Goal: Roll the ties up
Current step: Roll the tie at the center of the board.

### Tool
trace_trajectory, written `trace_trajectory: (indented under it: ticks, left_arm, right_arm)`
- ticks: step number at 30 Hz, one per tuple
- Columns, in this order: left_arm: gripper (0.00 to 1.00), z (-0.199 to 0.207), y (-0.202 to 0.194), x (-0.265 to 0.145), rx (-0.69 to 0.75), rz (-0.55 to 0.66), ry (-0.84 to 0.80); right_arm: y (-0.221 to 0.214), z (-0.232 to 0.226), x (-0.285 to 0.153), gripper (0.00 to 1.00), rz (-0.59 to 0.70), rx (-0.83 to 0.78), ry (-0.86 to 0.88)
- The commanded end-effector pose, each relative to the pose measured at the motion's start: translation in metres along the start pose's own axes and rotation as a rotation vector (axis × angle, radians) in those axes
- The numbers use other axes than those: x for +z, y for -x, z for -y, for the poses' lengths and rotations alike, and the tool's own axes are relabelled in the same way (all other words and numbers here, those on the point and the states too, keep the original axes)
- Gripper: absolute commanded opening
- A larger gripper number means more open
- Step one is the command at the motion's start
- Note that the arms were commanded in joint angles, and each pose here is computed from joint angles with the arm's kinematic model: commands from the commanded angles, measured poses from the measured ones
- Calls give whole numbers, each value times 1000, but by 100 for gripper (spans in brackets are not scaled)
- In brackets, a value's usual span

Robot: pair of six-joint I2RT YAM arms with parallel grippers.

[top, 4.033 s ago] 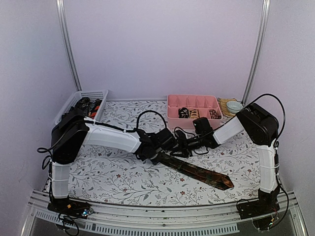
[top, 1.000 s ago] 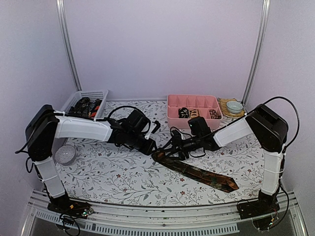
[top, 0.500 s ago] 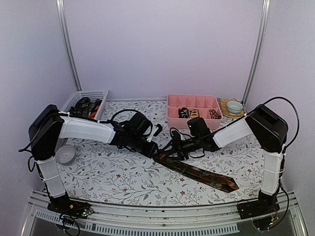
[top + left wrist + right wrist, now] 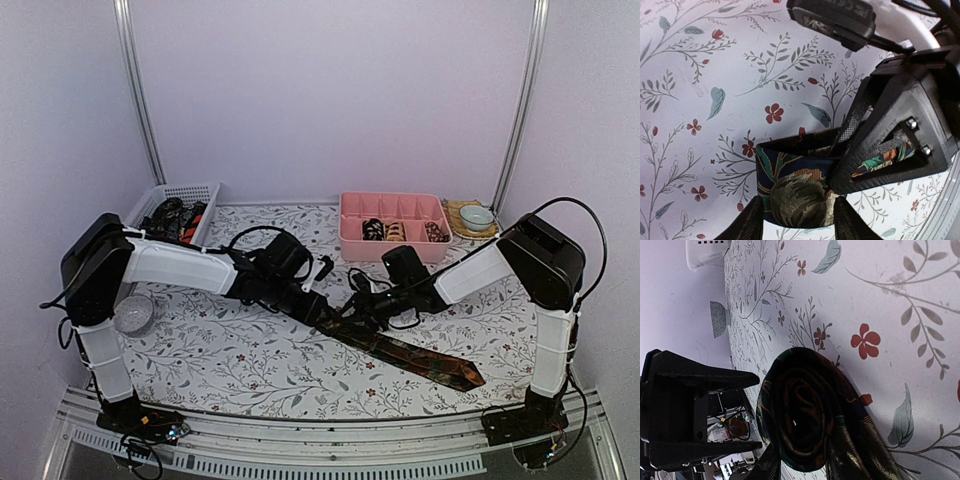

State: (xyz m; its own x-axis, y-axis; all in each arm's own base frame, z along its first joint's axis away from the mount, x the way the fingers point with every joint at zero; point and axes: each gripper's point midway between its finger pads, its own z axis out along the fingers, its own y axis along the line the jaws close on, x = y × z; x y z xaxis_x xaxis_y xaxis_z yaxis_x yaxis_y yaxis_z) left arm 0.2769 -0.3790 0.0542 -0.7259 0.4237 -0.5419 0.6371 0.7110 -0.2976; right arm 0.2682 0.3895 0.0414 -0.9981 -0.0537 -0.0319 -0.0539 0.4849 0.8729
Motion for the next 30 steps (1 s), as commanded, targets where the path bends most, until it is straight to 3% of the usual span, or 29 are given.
trace_trajectory:
  ticks: [1, 10, 17, 26, 30]
  left_arm:
    - [51, -2, 10, -17, -2, 54, -32]
    - [66, -20, 2, -17, -9, 87, -163]
    - [74, -40, -7, -18, 258, 87, -41]
    - [76, -34, -5, -23, 678, 110, 43]
    - [76, -34, -4, -11, 805, 52, 73]
  right_arm:
    - [4, 1, -9, 29, 27, -25, -25]
    - [7, 17, -4, 26, 6, -27, -57]
    - [7, 30, 0, 26, -20, -19, -68]
    - [5, 47, 8, 26, -51, -4, -90]
    - [2, 53, 11, 26, -63, 4, -91]
